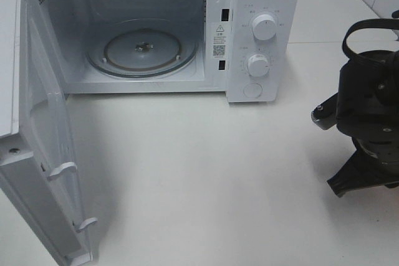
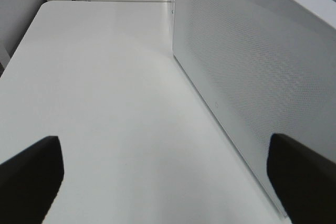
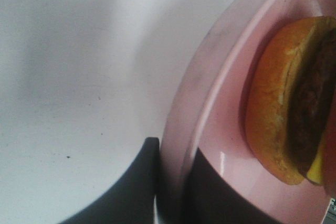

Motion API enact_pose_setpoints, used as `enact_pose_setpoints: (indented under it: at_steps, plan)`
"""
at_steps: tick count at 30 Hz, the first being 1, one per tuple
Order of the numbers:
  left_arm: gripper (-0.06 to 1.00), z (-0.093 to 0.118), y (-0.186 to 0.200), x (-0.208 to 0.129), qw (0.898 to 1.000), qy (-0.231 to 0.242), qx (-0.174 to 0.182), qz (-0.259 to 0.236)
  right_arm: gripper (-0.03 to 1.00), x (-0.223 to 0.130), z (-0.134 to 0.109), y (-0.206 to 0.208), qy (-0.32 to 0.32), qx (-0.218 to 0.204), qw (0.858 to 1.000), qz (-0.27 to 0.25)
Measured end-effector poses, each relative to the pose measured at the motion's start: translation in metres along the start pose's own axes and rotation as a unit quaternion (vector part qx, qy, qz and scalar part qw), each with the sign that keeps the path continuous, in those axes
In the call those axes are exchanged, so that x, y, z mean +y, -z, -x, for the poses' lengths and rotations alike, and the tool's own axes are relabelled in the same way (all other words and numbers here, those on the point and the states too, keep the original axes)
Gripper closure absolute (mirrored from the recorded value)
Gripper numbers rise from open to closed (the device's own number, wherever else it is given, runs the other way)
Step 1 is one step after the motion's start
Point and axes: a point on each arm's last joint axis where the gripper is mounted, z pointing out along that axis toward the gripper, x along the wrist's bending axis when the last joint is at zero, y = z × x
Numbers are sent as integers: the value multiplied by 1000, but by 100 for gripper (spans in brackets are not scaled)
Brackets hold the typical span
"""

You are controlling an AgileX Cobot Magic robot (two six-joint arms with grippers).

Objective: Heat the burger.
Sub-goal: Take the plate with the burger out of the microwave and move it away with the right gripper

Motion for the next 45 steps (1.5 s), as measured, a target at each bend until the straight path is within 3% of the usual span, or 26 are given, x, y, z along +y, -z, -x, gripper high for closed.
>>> enact_pose_setpoints:
  at_steps: [24, 39, 45]
  plan:
    - [-3, 0, 0, 0, 1000, 0, 0, 0, 88, 7, -34, -42, 2, 15, 999, -30]
    - [-3, 0, 0, 0, 1000, 0, 0, 0, 87, 8, -19, -58, -42, 12, 997, -57]
    - [-3, 0, 0, 0, 1000, 0, 0, 0, 77, 4, -17, -60, -43, 14, 996, -80]
